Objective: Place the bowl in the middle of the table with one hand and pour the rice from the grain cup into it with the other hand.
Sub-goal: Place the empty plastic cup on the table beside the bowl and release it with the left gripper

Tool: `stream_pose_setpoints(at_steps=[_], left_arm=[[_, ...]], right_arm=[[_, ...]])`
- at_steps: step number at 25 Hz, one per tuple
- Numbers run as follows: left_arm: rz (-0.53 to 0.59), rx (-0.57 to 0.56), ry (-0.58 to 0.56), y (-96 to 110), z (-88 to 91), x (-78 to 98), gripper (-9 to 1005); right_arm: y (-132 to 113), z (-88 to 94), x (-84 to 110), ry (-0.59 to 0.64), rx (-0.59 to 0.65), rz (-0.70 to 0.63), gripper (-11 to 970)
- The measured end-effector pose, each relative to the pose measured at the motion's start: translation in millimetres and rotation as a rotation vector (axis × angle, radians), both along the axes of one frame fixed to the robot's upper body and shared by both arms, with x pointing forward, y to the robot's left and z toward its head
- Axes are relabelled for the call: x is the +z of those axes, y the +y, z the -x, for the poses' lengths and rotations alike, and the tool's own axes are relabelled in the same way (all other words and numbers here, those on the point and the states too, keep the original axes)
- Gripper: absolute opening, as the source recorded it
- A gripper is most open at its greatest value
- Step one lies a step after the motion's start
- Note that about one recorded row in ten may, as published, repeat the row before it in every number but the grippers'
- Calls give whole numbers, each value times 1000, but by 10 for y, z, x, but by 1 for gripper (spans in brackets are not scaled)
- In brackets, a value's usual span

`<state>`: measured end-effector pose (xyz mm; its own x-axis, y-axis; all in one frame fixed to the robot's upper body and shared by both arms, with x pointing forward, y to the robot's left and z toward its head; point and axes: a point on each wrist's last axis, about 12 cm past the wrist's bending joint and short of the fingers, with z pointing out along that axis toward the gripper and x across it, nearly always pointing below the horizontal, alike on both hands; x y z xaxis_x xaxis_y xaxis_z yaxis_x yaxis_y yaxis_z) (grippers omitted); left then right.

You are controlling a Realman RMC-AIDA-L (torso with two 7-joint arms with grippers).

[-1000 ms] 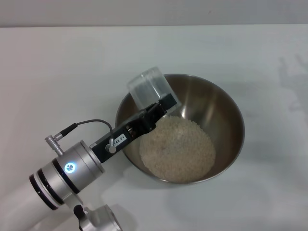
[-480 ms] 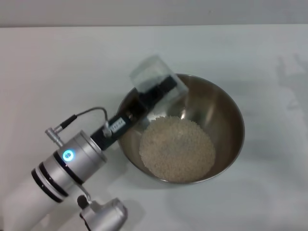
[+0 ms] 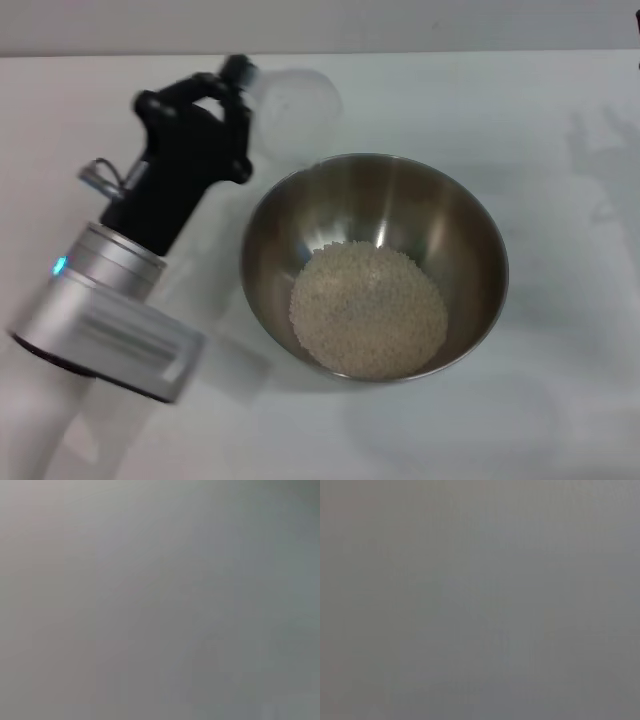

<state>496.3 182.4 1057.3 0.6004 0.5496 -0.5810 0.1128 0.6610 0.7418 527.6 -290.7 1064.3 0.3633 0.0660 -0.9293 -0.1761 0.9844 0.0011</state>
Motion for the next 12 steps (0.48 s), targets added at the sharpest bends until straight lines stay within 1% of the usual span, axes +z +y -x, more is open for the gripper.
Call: stream_pose_setpoints(at_steps=[3,4,5,7,8,9,10,12], left_arm=[[174,19,155,132,-69,-53,56],[174,19,155,132,-69,-53,56],[231,36,213,186,-101,-85,56],[362,99,367,347,-174,-204,57],[396,110,414,387,-188,-245,58],[396,110,414,387,-188,-245,58],[462,134,509,470,-211,-333,58],[493,148,556,513,-218,-380,59]], right_arm=[[2,-11,6,0,4,-13,426],[0,-11,6,1,5,-17,426],[0,-10,7,1,6,-20,426],[2,-8,10,-1,9,-26,426],[2,-8,10,-1,9,-26,426],[4,-7,10,-2,11,-29,426],[6,-5,12,-3,13,-33,426],[11,-4,14,-4,16,-35,426]])
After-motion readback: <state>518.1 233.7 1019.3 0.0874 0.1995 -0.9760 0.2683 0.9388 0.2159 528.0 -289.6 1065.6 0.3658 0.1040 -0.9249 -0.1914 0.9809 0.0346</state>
